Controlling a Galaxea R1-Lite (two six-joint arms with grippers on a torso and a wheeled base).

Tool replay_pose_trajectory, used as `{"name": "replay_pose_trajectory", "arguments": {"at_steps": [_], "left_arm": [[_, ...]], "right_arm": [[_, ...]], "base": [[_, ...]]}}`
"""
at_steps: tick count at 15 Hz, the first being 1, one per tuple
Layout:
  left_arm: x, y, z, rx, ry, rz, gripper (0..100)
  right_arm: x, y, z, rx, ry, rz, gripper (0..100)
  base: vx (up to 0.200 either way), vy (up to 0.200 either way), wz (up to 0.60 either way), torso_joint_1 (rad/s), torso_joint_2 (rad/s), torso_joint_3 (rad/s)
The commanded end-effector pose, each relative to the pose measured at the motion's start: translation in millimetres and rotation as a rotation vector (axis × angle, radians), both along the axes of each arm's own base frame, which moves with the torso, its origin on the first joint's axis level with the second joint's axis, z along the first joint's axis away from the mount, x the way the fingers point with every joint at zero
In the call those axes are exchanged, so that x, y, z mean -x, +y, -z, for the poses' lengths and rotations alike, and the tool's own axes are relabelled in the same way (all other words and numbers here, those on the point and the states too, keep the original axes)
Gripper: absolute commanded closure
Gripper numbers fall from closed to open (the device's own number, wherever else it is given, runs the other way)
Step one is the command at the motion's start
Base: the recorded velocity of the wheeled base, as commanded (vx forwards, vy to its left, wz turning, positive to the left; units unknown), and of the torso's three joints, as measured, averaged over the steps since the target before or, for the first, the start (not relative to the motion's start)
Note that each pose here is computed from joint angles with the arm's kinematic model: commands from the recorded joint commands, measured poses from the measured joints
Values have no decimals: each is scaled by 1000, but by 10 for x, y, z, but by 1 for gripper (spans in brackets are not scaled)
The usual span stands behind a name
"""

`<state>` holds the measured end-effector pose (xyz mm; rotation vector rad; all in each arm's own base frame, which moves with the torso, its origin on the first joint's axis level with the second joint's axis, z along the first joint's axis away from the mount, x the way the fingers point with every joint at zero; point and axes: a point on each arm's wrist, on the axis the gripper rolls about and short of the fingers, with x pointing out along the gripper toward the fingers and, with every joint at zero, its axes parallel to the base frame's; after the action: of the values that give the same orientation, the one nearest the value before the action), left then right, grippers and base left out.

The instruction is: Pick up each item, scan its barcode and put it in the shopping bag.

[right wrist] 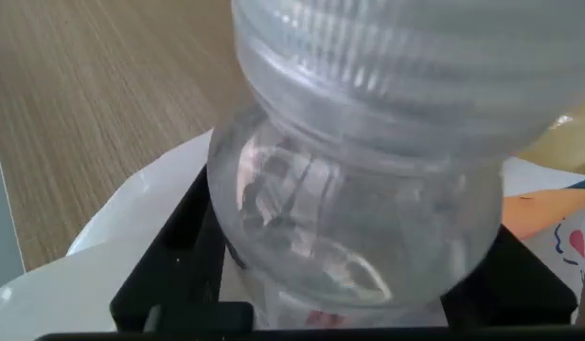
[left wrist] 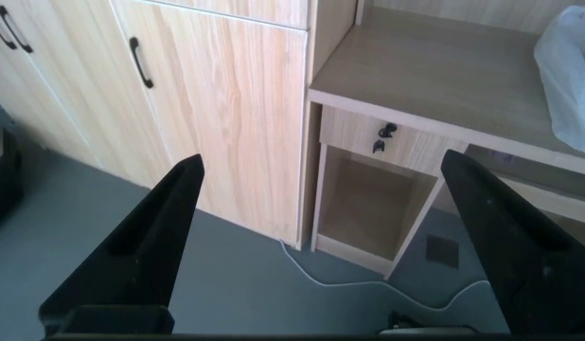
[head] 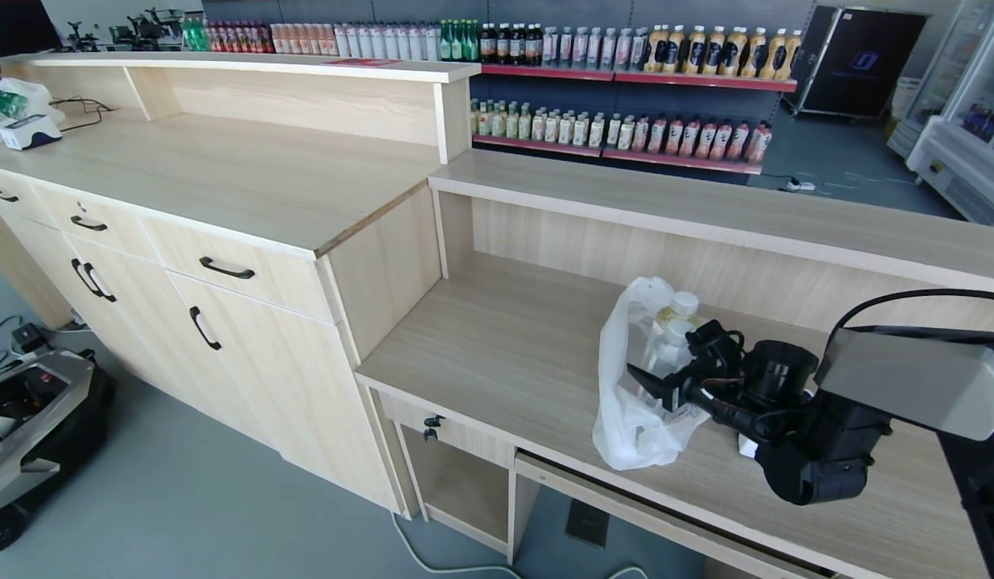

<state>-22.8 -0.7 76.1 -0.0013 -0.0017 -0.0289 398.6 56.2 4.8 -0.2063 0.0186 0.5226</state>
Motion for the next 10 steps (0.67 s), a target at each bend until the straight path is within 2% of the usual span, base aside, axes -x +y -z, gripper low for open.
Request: {"name": "replay_pose_trajectory", "arguments": {"at_steps": [1, 5, 6, 8, 10], "left_arm": [[0, 0, 0, 0, 0, 0, 0], [0, 0, 0, 0, 0, 0, 0], [0, 0, 0, 0, 0, 0, 0], [0, 0, 0, 0, 0, 0, 0], [0, 0, 0, 0, 0, 0, 0]], "right_arm": [[-2, 0, -126, -9, -29, 0, 0], [245, 5, -869, -11, -48, -9, 0], [487, -31, -1140, -6, -32, -8, 0], [874, -90, -1459, -3, -51, -4, 0], [1112, -143, -1658, -11, -100, 12, 0]], "base": [[0, 0, 0, 0, 0, 0], [0, 0, 0, 0, 0, 0], [0, 0, 0, 0, 0, 0], [0, 0, 0, 0, 0, 0], [0, 0, 0, 0, 0, 0]]}}
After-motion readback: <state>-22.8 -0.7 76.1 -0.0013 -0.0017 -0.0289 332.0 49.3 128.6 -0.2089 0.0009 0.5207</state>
